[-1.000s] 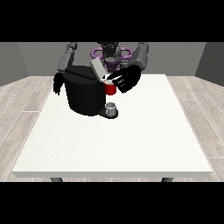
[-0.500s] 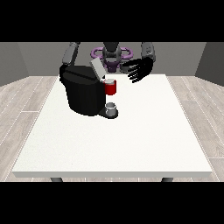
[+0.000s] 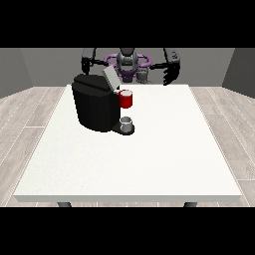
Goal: Insert the coffee pod into the coffee machine and close the lid
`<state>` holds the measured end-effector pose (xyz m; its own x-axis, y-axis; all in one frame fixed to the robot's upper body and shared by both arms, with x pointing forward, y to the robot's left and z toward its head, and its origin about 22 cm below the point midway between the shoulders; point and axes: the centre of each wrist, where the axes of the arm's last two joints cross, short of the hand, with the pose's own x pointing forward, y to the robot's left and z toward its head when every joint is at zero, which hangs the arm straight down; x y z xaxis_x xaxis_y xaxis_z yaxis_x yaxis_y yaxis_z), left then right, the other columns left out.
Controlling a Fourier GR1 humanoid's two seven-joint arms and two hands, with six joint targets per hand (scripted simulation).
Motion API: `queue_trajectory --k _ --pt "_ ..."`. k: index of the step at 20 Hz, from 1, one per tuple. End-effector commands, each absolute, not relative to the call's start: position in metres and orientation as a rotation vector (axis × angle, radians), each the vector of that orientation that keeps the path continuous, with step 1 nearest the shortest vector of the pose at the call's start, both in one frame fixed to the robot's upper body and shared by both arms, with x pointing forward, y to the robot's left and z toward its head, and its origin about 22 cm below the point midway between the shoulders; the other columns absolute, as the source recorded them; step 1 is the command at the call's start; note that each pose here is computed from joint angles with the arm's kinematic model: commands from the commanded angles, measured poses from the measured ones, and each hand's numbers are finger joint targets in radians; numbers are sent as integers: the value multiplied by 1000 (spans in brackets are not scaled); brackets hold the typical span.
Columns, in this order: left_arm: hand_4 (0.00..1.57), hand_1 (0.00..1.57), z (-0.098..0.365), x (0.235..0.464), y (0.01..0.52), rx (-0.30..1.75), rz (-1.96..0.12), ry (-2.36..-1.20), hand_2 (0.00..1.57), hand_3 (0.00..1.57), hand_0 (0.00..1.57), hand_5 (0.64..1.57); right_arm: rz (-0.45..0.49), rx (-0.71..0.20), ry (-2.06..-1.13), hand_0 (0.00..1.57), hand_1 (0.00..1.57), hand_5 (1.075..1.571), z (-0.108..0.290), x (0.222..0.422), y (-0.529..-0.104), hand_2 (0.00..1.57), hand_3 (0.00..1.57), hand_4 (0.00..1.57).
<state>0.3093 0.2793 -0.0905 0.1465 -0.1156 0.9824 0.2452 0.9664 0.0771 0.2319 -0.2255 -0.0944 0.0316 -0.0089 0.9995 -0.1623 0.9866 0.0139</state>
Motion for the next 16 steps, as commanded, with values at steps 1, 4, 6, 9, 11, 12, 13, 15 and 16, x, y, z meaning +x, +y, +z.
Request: queue_trajectory --k 1,4,6,9,11,12,13,15,16 --pt "284 0 -126 260 302 -86 -167 -1297 0 0 0 1571 209 203 -1581 0 0 1571 -68 231 -184 0 0 285" --pt "325 0 -125 250 322 -114 -128 -1267 0 0 0 1571 226 178 -1635 0 0 1571 -42 240 -191 0 0 209" --pt "322 0 -123 246 330 -105 -145 -1332 0 0 0 1571 229 162 -1720 0 0 1571 -15 254 -176 0 0 165" --pt "317 0 -137 218 327 -135 -145 -1347 0 0 0 1571 244 123 -1766 0 0 1571 3 254 -180 0 0 250" --pt "280 0 -104 257 328 -125 -141 -1378 0 0 0 1571 242 81 -1778 0 0 1571 13 247 -175 0 0 388" --pt "295 0 -109 251 314 -167 -153 -1379 0 0 0 1571 221 49 -1789 0 0 1571 14 244 -174 0 0 439" --pt "351 0 -107 253 306 -188 -168 -1441 0 0 0 1571 258 19 -1809 0 0 1571 16 256 -187 0 0 468" --pt "217 0 -120 233 317 -177 -179 -1502 0 0 0 1571 227 72 -1826 0 0 1571 27 260 -160 0 0 345" --pt "181 0 -114 246 290 -206 -194 -1521 0 0 0 1571 243 24 -1804 0 0 1571 25 266 -161 0 0 352"
